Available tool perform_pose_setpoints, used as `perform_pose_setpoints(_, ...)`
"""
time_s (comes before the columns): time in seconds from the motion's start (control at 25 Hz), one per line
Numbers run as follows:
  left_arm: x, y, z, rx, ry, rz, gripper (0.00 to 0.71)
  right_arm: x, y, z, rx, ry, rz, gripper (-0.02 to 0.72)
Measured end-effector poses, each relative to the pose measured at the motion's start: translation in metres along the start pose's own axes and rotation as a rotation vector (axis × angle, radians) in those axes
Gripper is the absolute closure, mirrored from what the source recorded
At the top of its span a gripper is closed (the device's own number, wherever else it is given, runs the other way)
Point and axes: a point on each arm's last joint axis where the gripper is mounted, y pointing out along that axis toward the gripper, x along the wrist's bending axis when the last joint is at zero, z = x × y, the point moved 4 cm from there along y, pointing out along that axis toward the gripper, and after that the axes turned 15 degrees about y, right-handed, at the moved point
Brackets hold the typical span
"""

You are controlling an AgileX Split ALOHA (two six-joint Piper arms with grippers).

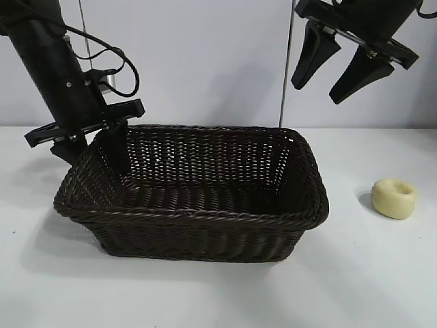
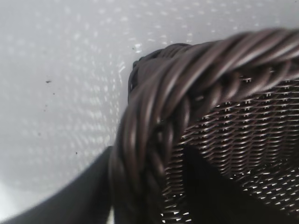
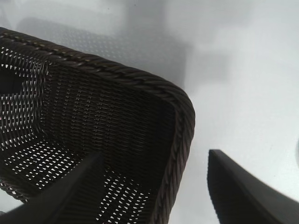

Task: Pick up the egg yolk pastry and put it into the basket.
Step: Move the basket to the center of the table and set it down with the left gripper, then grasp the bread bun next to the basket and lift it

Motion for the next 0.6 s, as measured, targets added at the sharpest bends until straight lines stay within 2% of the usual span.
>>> perform_pose_setpoints(0.44, 0.000, -0.002, -0.001, -0.009, 0.002, -0.005, 0.217, 0.000, 0.000, 0.000, 0.000, 0.000, 0.000, 0.239)
perform_pose_setpoints(0.6, -0.004, -0.014, -0.002, -0.033, 0.014, -0.013, 0.214, 0.000, 0.000, 0.000, 0.000, 0.000, 0.000, 0.239)
